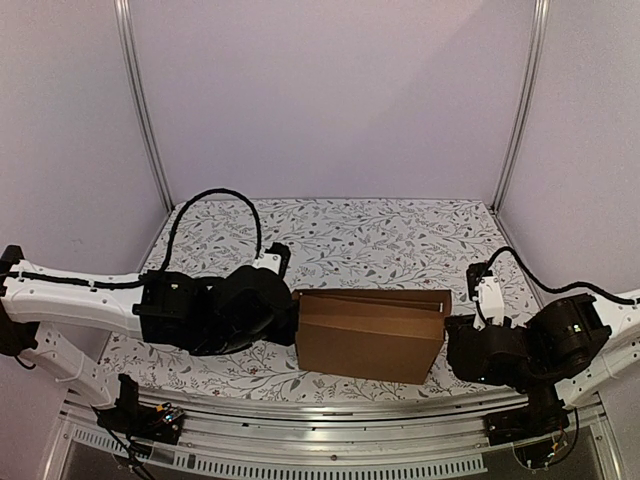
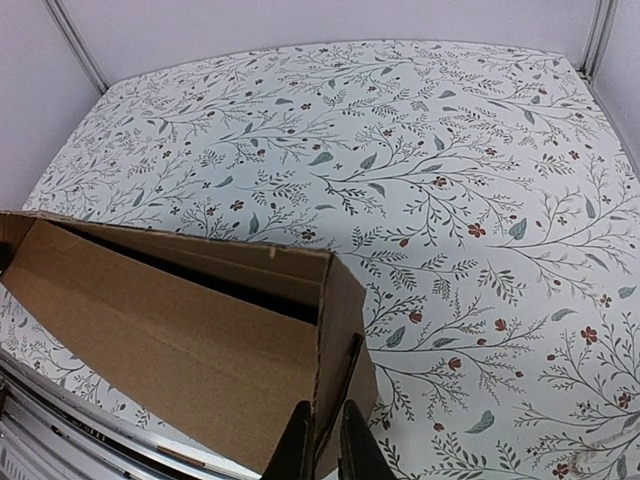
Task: Fold the paper box
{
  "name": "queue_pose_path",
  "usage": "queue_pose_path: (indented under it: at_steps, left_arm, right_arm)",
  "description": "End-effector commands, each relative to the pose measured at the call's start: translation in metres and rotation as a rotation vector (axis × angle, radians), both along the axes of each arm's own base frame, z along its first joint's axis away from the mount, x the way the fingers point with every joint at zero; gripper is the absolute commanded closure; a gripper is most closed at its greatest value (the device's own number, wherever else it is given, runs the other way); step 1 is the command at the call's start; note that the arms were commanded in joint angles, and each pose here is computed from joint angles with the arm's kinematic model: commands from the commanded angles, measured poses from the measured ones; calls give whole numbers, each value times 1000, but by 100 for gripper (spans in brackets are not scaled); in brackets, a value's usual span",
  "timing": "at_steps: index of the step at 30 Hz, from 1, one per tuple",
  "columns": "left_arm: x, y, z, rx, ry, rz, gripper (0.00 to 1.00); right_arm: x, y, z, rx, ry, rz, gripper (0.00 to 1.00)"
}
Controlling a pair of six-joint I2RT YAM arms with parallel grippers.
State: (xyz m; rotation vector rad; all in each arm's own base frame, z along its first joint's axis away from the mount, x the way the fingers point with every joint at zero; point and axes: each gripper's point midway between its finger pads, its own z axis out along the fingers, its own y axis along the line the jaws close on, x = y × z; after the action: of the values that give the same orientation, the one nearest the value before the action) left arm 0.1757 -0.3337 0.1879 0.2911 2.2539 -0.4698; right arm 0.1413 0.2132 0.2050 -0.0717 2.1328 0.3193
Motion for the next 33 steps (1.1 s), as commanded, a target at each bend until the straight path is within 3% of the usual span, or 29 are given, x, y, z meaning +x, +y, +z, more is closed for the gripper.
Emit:
queue_pose_path:
  at_steps: [1,17,24,33]
  left_arm:
    - [-27,20,-55,182,125,-69,100]
    - [-26,18,-55,186,124,-66,100]
    - [-26,18,-54,186,122,-68,100]
    - [-26,18,-53,186,119,-71,100]
  right_arm:
    - [3,-14,8,-16,-32,-35,97]
    - [-1,-15,-9,-9,16,-34,100]
    - [0,-13,16,25,-17,3,83]
    - [3,-22,46,61,-65,22,81]
